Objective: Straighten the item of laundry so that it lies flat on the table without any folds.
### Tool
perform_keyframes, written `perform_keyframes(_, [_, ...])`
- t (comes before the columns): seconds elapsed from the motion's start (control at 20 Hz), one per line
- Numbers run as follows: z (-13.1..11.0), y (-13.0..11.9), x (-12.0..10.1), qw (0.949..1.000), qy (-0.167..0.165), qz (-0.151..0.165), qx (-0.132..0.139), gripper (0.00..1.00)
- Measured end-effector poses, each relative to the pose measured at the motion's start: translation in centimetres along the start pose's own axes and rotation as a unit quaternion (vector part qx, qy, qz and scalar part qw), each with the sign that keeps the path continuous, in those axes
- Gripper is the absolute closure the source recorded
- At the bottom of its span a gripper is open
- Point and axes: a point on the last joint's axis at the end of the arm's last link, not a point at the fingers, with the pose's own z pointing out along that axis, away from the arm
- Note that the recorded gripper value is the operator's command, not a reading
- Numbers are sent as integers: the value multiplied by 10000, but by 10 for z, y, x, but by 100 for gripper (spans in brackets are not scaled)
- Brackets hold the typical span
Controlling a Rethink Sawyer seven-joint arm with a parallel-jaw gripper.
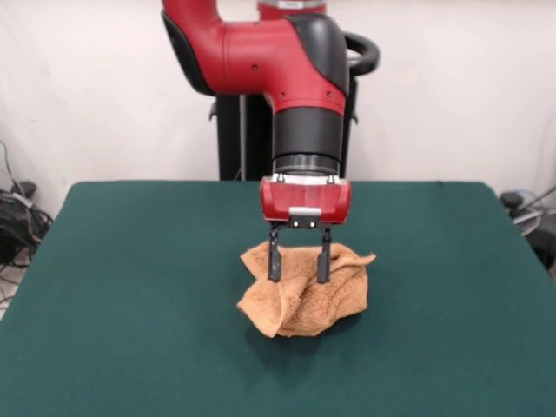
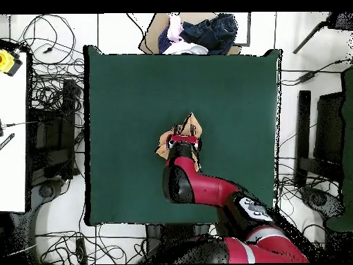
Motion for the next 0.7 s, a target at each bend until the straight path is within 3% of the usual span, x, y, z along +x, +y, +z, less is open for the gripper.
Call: perform_keyframes(0.7, [16,3,18,9999,83,-53,-107,0])
